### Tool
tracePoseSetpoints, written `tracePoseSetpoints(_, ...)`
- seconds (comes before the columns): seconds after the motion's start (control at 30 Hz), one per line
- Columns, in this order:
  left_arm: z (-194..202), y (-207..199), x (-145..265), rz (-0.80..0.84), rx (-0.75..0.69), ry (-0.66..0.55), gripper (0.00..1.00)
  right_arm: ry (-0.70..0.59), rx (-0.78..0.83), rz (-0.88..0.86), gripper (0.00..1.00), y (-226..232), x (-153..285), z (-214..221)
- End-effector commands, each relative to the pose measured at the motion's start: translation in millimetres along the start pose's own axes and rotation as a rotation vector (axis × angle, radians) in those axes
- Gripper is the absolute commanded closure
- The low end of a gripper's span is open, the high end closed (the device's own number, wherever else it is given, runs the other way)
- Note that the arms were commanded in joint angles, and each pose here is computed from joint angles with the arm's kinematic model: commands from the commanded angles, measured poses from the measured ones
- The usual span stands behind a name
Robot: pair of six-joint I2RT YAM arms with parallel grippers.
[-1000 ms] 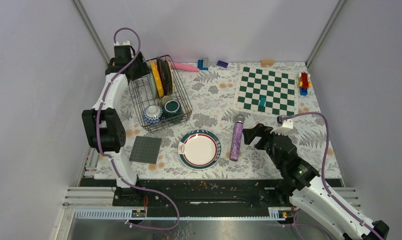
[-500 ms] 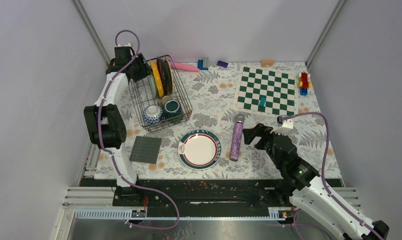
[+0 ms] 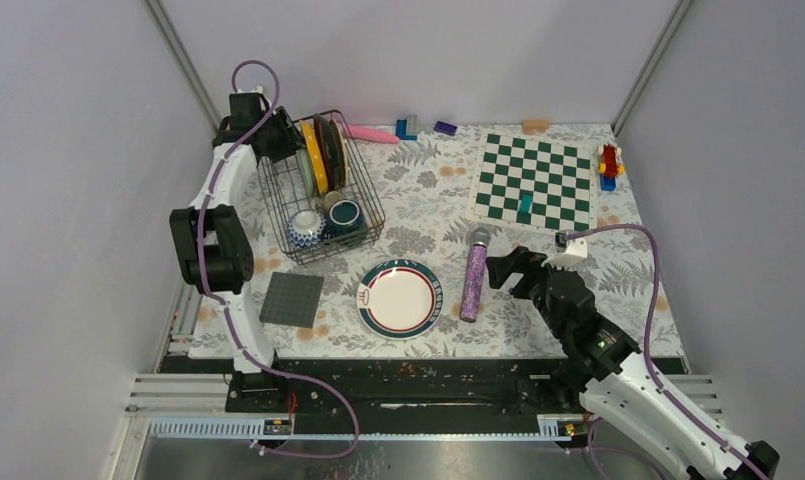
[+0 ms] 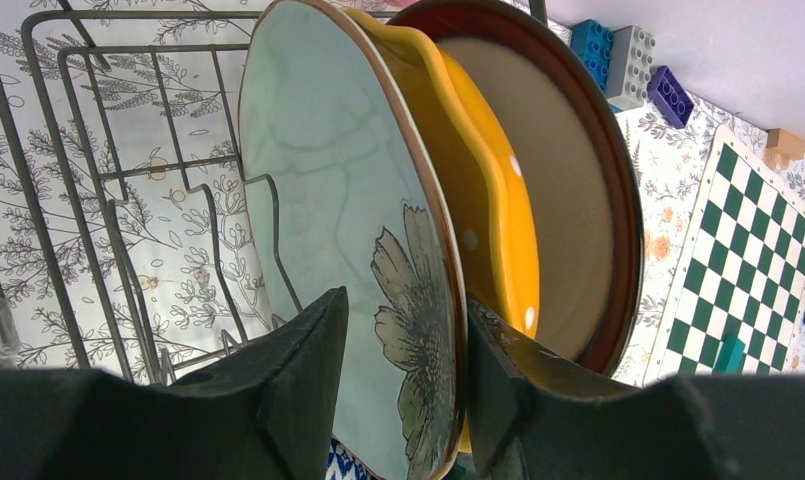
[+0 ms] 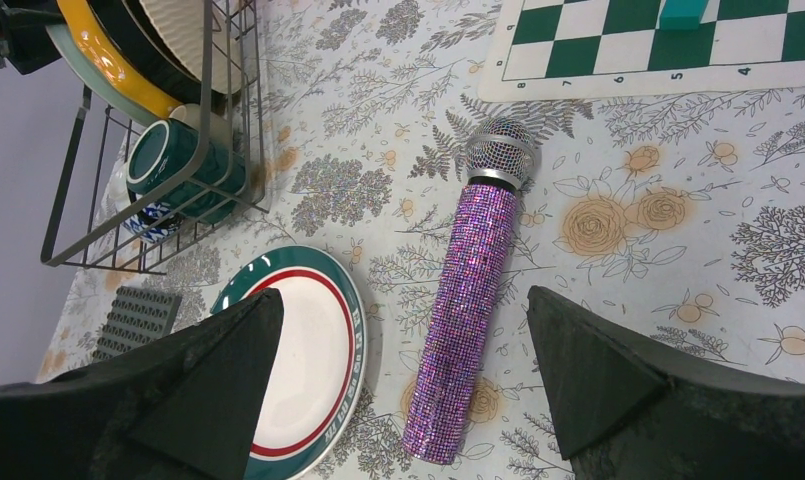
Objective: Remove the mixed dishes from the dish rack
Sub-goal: Pick up the plate from the dish rack.
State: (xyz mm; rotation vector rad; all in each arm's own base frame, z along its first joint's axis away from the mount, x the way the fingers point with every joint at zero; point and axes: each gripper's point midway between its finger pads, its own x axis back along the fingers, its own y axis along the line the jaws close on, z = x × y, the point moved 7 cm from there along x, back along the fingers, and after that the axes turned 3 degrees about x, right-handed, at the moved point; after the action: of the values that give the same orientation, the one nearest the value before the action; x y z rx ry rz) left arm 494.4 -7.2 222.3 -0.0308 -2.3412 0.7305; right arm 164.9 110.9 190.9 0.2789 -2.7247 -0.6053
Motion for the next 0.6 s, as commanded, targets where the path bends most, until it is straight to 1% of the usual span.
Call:
tracePoseSetpoints(0.0,-14,-1,-5,0.017,-0.017,-0.038,0.55,-0.063,-0.003,0.013,0.00,3,0,-14)
tracePoseSetpoints(0.07,-14,2,-8,-0.002,-0.018,-0.030,0.55,-0.063,-0.004,0.014,0.00,3,0,-14)
tracePoseSetpoints(0.1,-19,-4,2,0.008,-0.026,-0.050,0.56,-0.063,-0.004,0.015,0.00,3,-1,-14)
tracePoseSetpoints(0.13,-13,3,-9,-0.005,-0.019,-0.023,0.56,-0.064,-0.003,0.018,0.00,3,-1,-14)
tracePoseSetpoints(0.3,-11,4,-13,0.002,-0.021,-0.012,0.59,-0.060,0.002,0.023,0.00,3,-2,-13)
tracePoseSetpoints(0.47,-11,1,-9,0.017,-0.028,-0.012,0.69,-0.057,0.006,0.030,0.00,2,-3,-13)
tracePoseSetpoints(0.57,-12,0,-7,0.019,-0.033,-0.016,0.78,-0.060,0.009,0.038,0.00,1,-3,-13)
